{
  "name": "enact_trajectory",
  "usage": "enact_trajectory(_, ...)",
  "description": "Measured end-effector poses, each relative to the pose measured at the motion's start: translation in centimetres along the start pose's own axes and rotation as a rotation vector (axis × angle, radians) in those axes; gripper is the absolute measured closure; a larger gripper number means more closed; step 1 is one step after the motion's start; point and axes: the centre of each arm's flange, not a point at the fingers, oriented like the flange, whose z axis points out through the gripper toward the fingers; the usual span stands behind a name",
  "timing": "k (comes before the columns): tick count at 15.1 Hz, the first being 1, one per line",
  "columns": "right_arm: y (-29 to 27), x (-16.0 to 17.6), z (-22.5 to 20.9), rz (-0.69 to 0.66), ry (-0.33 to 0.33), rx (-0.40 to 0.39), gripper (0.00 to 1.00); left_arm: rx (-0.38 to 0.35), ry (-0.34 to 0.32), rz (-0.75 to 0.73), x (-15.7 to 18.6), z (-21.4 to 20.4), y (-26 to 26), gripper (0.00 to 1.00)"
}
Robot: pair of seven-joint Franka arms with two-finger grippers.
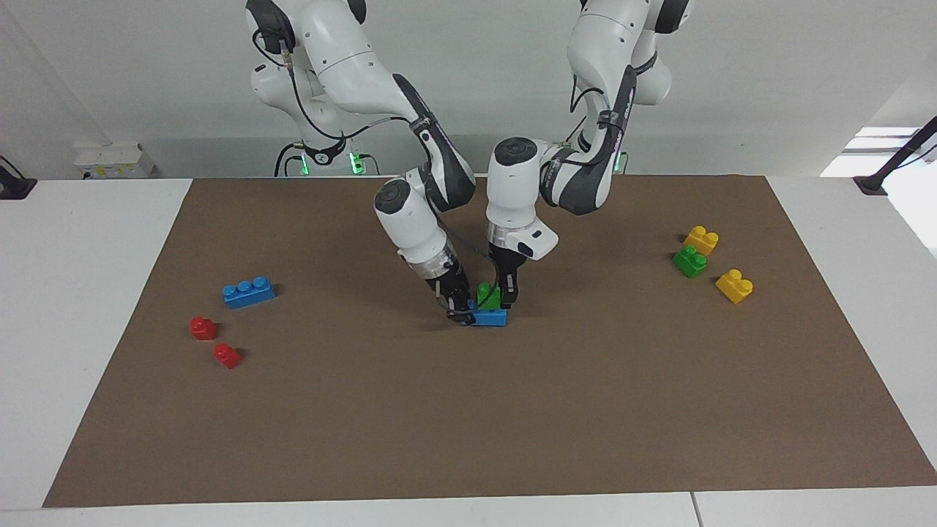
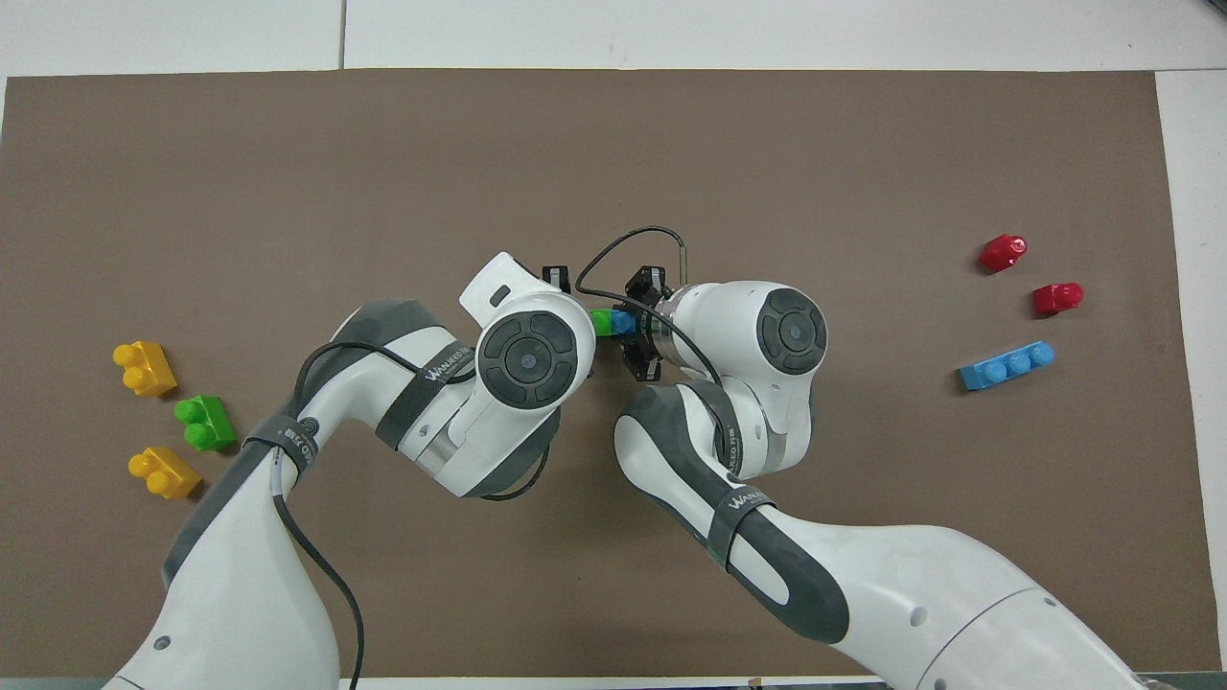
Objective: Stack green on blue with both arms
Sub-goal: 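Press the green brick onto the blue brick with the left gripper, then open the left gripper and withdraw while the right gripper lowers the stack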
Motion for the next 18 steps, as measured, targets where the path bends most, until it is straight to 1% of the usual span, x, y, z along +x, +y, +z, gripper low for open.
enact_trajectory(8, 0.0, 0.1, 0.0, 0.006, -0.007, -0.001, 0.66, -0.004, -0.003, 0.005, 0.1, 1.2, 0.0, 0.65)
enact_trajectory(9, 0.0, 0.2, 0.0, 0.008, -0.008, -0.002, 0.66, -0.003, 0.0, 0.004, 0.2, 1.4, 0.0, 0.6)
enact_trajectory(10, 0.0, 0.2, 0.0, 0.009, -0.008, -0.002, 0.66, -0.001, 0.005, 0.002, 0.5, 1.5, 0.1, 0.51)
enact_trajectory(13, 0.0, 0.2, 0.0, 0.009, -0.008, -0.002, 0.66, -0.005, 0.014, 0.001, 1.6, 1.6, 0.7, 0.2)
enact_trajectory(14, 0.0, 0.2, 0.0, 0.009, -0.008, -0.002, 0.66, -0.008, 0.016, 0.005, 2.1, 1.4, 1.1, 0.07)
enact_trajectory(15, 0.0, 0.2, 0.0, 0.009, -0.008, -0.002, 0.66, -0.013, 0.018, 0.01, 2.6, 1.0, 1.4, 0.0)
enact_trajectory(18, 0.0, 0.2, 0.0, 0.01, -0.008, -0.002, 0.65, -0.019, 0.034, 0.043, 4.7, -0.7, 2.7, 0.0)
